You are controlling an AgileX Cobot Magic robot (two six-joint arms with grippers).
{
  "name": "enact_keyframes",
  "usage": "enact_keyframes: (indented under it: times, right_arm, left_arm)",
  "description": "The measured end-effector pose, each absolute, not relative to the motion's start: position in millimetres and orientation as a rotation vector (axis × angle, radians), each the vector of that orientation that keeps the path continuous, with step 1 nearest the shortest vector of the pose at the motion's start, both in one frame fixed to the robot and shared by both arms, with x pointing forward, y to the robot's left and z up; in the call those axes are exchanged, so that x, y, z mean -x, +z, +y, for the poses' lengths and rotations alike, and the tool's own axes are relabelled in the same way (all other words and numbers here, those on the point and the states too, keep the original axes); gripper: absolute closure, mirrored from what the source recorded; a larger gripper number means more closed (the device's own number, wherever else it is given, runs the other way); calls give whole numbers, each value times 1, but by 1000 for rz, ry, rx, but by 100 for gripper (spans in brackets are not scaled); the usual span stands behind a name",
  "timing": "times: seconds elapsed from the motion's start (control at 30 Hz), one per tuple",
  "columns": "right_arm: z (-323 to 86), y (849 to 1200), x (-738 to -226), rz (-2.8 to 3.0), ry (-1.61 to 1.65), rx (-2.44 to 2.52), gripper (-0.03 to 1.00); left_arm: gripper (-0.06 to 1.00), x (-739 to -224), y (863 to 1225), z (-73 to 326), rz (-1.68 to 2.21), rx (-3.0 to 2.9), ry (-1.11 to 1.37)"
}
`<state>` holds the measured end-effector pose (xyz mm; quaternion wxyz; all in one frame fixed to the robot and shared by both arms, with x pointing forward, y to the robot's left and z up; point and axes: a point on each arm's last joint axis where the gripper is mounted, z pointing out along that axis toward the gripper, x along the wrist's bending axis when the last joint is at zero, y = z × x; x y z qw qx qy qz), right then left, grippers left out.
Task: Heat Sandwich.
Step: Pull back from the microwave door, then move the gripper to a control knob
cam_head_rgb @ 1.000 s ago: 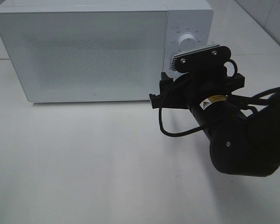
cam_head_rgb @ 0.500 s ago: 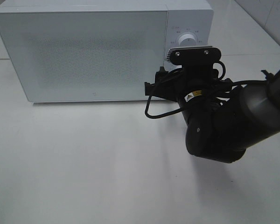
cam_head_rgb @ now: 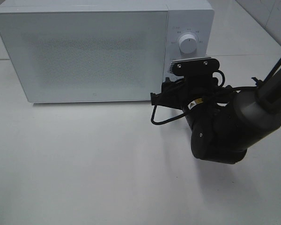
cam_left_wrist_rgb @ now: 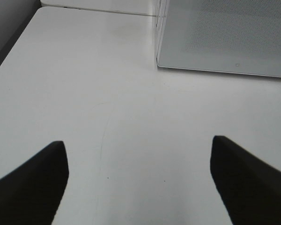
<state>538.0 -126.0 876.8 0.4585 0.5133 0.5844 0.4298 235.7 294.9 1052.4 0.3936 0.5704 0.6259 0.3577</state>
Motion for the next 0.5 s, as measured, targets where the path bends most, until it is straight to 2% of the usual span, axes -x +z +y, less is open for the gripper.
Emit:
enact_keyframes:
  times: [0.5]
  right_arm:
    - [-121,875,-559,1384,1076,-1279,26]
  left_arm:
    - [18,-236,1052,295,1588,-1447,908]
